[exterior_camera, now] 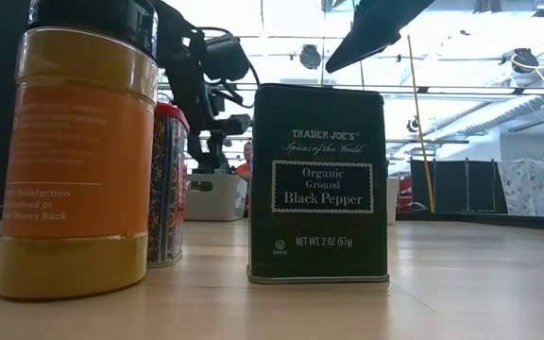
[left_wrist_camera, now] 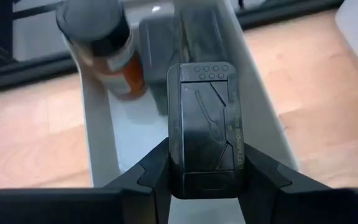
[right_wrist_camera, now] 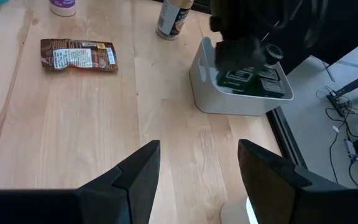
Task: Sort spices by type
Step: Put the black spice can into the gray bin
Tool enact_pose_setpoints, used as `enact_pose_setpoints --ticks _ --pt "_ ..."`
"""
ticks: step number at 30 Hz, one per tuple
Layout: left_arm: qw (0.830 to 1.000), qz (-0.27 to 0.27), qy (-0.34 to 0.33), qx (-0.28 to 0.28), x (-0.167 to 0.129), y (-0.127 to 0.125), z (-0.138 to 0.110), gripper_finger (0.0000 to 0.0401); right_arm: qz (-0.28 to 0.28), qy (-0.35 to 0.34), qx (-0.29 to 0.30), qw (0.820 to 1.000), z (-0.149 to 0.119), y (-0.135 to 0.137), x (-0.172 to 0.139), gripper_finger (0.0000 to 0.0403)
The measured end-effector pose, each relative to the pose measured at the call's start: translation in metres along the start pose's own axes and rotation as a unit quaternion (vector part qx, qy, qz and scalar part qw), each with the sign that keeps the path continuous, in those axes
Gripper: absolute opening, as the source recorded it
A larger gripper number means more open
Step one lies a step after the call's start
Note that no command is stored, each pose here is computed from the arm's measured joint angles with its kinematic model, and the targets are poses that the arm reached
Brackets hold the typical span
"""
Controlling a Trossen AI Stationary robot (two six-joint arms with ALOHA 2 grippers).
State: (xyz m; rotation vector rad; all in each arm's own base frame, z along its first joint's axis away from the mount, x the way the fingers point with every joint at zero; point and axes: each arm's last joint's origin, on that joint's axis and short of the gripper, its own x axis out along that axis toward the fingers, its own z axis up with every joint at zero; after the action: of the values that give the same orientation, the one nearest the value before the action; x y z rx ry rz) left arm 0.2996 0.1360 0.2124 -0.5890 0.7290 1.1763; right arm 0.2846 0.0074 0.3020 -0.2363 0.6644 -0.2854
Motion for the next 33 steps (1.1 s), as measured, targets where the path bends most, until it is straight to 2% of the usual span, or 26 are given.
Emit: enact_pose_setpoints --ticks 6,20,33 --pt "1.0 0.002 0.005 0.001 0.0107 -0.0038 -0.0033 0.0137 0.0 0.004 0.0 1.0 -0.0007 0.0 0.0 0.0199" --pt "1.0 -0.02 -0.001 -0.005 0.0106 -0.0074 -0.0007 0.0137 -0.002 0.005 0.004 1.0 -0.0009 -0.0019 0.0007 0.0199" --pt "1.0 -0.016 0.003 0.006 0.0113 -0.0057 -0.0007 0.0137 -0.002 0.005 0.004 1.0 -0.001 -0.0019 0.0007 0.0199"
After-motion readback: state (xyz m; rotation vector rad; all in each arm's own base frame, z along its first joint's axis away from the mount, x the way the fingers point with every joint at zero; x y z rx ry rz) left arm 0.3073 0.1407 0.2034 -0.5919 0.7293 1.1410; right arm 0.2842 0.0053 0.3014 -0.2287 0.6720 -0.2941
